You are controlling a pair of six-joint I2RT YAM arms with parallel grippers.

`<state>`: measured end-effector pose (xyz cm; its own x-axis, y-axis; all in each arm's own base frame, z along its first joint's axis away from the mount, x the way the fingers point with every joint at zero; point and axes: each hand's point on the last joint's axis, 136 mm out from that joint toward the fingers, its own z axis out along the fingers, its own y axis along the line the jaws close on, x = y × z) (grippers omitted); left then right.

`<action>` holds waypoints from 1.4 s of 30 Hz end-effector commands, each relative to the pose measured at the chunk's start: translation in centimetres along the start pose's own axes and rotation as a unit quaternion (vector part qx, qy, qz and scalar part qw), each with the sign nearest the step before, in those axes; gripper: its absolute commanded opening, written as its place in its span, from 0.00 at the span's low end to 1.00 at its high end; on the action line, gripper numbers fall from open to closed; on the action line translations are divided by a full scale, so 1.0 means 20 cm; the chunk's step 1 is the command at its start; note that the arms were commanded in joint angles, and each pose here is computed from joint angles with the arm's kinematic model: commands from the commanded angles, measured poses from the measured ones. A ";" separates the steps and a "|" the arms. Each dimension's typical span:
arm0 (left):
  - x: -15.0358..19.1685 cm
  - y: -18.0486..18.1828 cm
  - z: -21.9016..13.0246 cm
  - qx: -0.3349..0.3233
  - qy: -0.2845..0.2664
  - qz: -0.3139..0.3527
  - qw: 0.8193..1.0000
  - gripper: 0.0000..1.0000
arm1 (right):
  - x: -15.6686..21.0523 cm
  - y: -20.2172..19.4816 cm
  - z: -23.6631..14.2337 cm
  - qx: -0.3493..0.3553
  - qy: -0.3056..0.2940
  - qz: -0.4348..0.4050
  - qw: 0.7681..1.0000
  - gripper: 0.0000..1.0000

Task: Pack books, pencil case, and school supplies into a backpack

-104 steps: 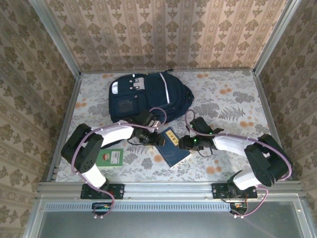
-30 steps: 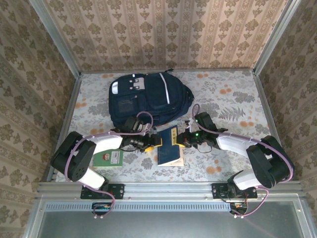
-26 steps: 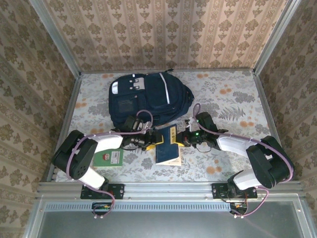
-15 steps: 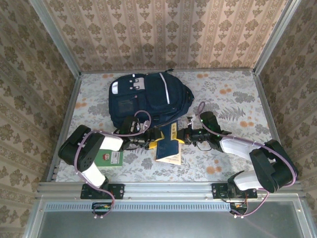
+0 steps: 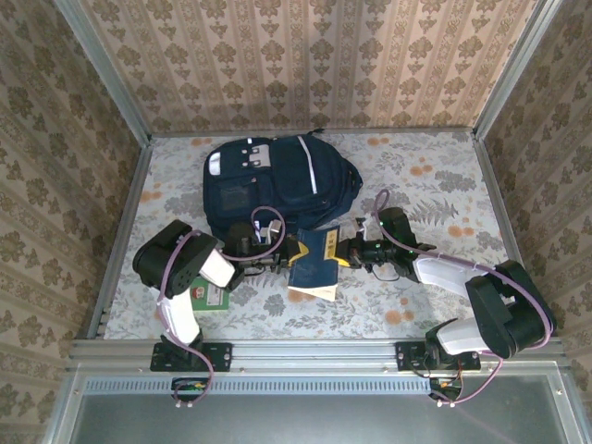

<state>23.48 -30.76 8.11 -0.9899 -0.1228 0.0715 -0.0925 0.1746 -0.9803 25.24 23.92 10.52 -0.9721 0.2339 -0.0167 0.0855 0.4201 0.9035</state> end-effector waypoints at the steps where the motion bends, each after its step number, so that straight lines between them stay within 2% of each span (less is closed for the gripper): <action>1: 0.01 -0.08 -0.02 0.025 0.001 0.017 1.000 0.05 | -0.02 -0.06 -0.03 0.041 -0.020 -0.027 0.999 0.18; 5: -0.01 -0.12 -0.05 0.022 -0.009 0.027 0.999 0.00 | -0.03 -0.15 -0.11 0.116 -0.046 -0.047 0.991 0.49; 8: 0.00 -0.18 -0.06 0.012 -0.010 0.048 0.999 0.00 | -0.04 -0.17 -0.18 0.148 -0.073 -0.063 0.984 0.78; 10: 0.00 -0.23 -0.07 0.001 -0.010 0.066 0.998 0.00 | -0.04 -0.14 -0.21 0.144 -0.084 -0.074 0.983 0.91; 12: 0.01 -0.31 -0.08 -0.011 -0.009 0.095 0.995 0.00 | -0.03 -0.10 -0.22 0.127 -0.090 -0.082 0.984 1.00; 16: 0.07 -0.50 -0.10 -0.041 -0.004 0.172 0.984 0.00 | -0.03 0.06 -0.20 0.040 -0.091 -0.090 0.991 1.00; 19: 0.12 -0.65 -0.10 -0.037 0.008 0.217 0.976 0.00 | -0.04 0.21 -0.20 -0.032 -0.092 -0.098 0.990 1.00; 23: 0.17 -0.78 -0.09 -0.026 0.025 0.245 0.969 0.00 | -0.03 0.48 -0.27 -0.145 -0.102 -0.157 0.972 0.97; 30: 0.21 -0.81 -0.09 -0.028 0.033 0.261 0.964 0.00 | 0.05 0.67 -0.42 -0.203 -0.135 -0.223 0.944 0.89; 33: 0.21 -0.82 -0.09 -0.021 0.031 0.264 0.964 0.00 | 0.07 0.69 -0.45 -0.214 -0.141 -0.230 0.939 0.78; 38: 0.21 -0.85 -0.09 -0.017 0.029 0.270 0.962 0.00 | 0.09 0.67 -0.45 -0.212 -0.136 -0.220 0.942 0.49; 40: 0.21 -0.86 -0.09 -0.016 0.028 0.271 0.962 0.00 | 0.09 0.66 -0.45 -0.216 -0.137 -0.215 0.943 0.43; 42: 0.21 -0.86 -0.09 -0.014 0.026 0.271 0.962 0.00 | 0.09 0.64 -0.44 -0.212 -0.137 -0.209 0.945 0.41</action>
<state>20.71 -32.42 23.33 -0.9258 0.0557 -0.3738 0.3748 0.2623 -0.8892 23.44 21.90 24.11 -0.8250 0.3697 -0.4274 -0.3805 0.1958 0.9038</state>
